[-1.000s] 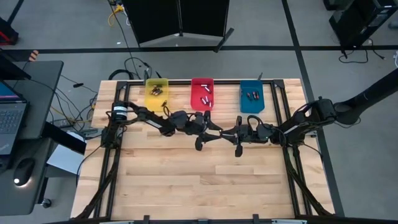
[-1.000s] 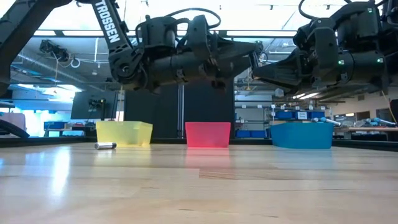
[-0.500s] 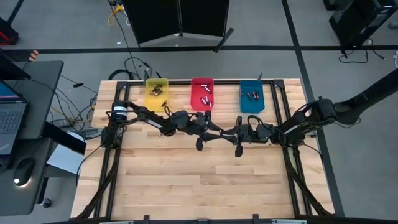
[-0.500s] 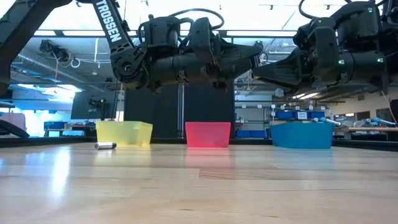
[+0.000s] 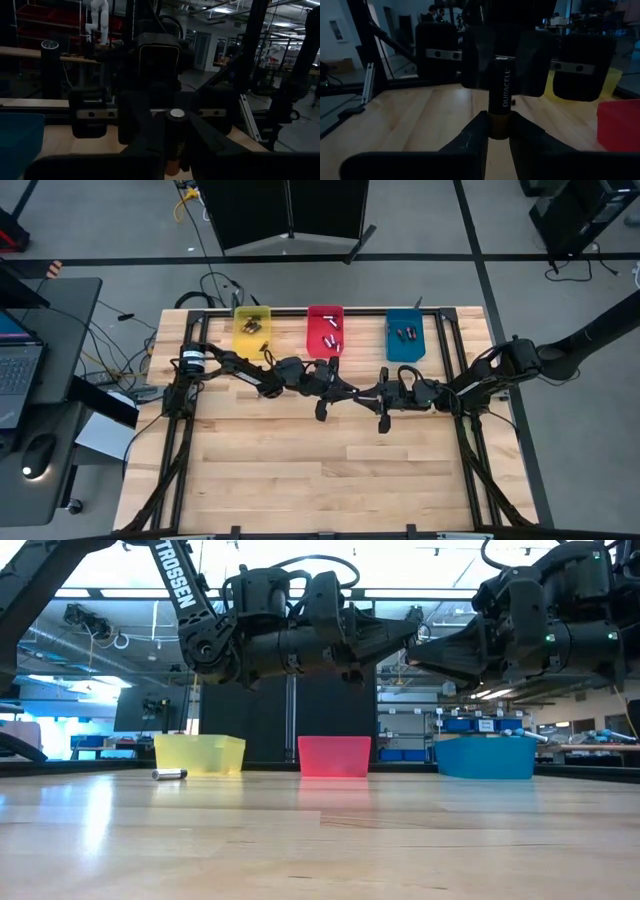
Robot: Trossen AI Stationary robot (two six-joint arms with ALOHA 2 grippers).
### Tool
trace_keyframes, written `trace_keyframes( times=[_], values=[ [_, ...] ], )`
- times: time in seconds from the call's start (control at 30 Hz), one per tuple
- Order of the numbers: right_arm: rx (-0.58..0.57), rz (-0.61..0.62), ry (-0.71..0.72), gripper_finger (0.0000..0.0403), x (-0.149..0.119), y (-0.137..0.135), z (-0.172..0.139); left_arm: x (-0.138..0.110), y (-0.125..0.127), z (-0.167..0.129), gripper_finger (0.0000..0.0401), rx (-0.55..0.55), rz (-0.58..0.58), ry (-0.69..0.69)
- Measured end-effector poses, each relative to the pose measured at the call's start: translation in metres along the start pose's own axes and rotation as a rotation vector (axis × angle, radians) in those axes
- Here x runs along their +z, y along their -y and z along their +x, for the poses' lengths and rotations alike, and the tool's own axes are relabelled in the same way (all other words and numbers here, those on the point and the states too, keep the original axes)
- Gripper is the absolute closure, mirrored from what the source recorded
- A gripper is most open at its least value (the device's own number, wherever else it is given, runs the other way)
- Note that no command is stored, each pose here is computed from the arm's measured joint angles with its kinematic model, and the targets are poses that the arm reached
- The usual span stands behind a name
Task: Sort batteries
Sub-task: Put the brown battery into the yellow bin
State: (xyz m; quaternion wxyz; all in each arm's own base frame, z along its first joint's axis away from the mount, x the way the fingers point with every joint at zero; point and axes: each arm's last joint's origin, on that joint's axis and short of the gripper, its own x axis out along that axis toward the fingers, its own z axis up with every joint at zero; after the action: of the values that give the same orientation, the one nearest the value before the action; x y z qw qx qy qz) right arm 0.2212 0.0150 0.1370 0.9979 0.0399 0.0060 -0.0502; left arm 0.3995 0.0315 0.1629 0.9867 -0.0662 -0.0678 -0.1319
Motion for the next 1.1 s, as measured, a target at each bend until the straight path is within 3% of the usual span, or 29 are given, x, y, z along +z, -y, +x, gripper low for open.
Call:
trace_keyframes(
  times=[0.57, 0.73, 0.9, 1.1],
  values=[
    [-0.11, 0.025, 0.008, 0.0167, 0.0, 0.004, 0.0, 0.008, -0.014, -0.006, 0.0348, -0.027, 0.019, -0.001],
    [-0.113, -0.013, 0.005, 0.0145, 0.0, 0.004, 0.0, 0.014, -0.015, -0.008, 0.0348, -0.059, 0.024, -0.002],
    [-0.16, -0.022, -0.015, 0.0186, -0.002, 0.005, 0.0, 0.031, -0.007, -0.01, 0.0348, -0.145, 0.074, 0.021],
    [-0.167, -0.037, -0.066, 0.0314, -0.007, 0.006, -0.001, 0.05, -0.001, -0.015, 0.0348, -0.14, 0.106, -0.109]
  ],
)
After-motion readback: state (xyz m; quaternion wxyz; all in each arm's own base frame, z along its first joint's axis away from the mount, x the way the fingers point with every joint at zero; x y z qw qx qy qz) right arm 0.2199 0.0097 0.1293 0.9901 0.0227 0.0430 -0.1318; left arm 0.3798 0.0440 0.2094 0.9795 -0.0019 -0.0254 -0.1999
